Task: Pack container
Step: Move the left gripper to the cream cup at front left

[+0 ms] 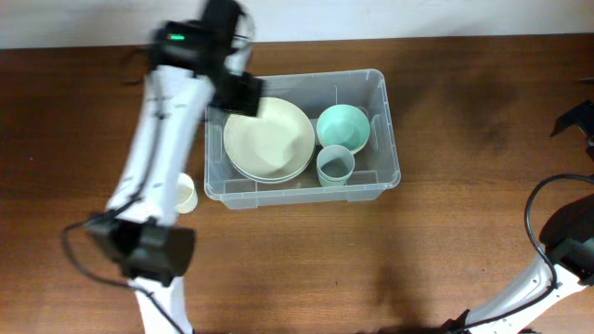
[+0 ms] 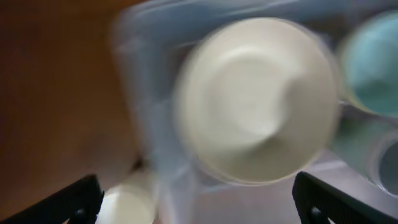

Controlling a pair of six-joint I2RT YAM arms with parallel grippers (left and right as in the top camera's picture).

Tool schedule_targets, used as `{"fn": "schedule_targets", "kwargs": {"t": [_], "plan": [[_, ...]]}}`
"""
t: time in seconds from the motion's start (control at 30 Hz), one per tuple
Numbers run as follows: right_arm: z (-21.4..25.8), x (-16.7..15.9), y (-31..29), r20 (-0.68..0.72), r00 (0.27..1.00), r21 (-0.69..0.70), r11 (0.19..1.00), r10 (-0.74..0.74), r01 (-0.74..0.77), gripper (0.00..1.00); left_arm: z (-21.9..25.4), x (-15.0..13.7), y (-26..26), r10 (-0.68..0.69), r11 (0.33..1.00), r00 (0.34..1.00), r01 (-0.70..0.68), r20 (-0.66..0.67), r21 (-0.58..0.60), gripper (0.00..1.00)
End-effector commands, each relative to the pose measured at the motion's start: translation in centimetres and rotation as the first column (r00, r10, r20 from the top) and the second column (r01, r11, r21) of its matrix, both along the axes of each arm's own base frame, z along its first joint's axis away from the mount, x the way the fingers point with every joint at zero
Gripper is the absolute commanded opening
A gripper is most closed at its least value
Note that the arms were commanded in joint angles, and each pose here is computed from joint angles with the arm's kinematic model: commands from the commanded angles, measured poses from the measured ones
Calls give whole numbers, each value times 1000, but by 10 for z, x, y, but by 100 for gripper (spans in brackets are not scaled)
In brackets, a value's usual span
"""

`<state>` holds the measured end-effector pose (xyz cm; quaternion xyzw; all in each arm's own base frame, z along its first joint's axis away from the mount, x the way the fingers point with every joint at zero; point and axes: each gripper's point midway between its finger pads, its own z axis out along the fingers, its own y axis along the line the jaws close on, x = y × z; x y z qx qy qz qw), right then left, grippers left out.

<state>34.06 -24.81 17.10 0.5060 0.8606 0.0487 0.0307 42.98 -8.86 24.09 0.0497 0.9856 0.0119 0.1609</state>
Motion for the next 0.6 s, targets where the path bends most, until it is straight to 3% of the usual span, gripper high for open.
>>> {"fn": "schedule_targets", "kwargs": {"t": [0.0, 0.17, 0.27, 0.57], "plan": [[7, -1, 2, 10, 1000, -13, 1000, -4, 4, 99, 48, -24, 62, 299, 954, 951, -299, 82, -19, 99], [7, -1, 2, 10, 1000, -13, 1000, -4, 4, 99, 54, -52, 115, 496, 868, 867, -494, 44, -37, 99], [7, -1, 2, 10, 1000, -13, 1000, -4, 4, 99, 46, -65, 123, 525, 849, 851, -524, -15, -69, 99], [7, -1, 2, 10, 1000, -13, 1000, -4, 4, 99, -15, -108, 146, 601, 794, 769, -607, -220, 46, 99]]}}
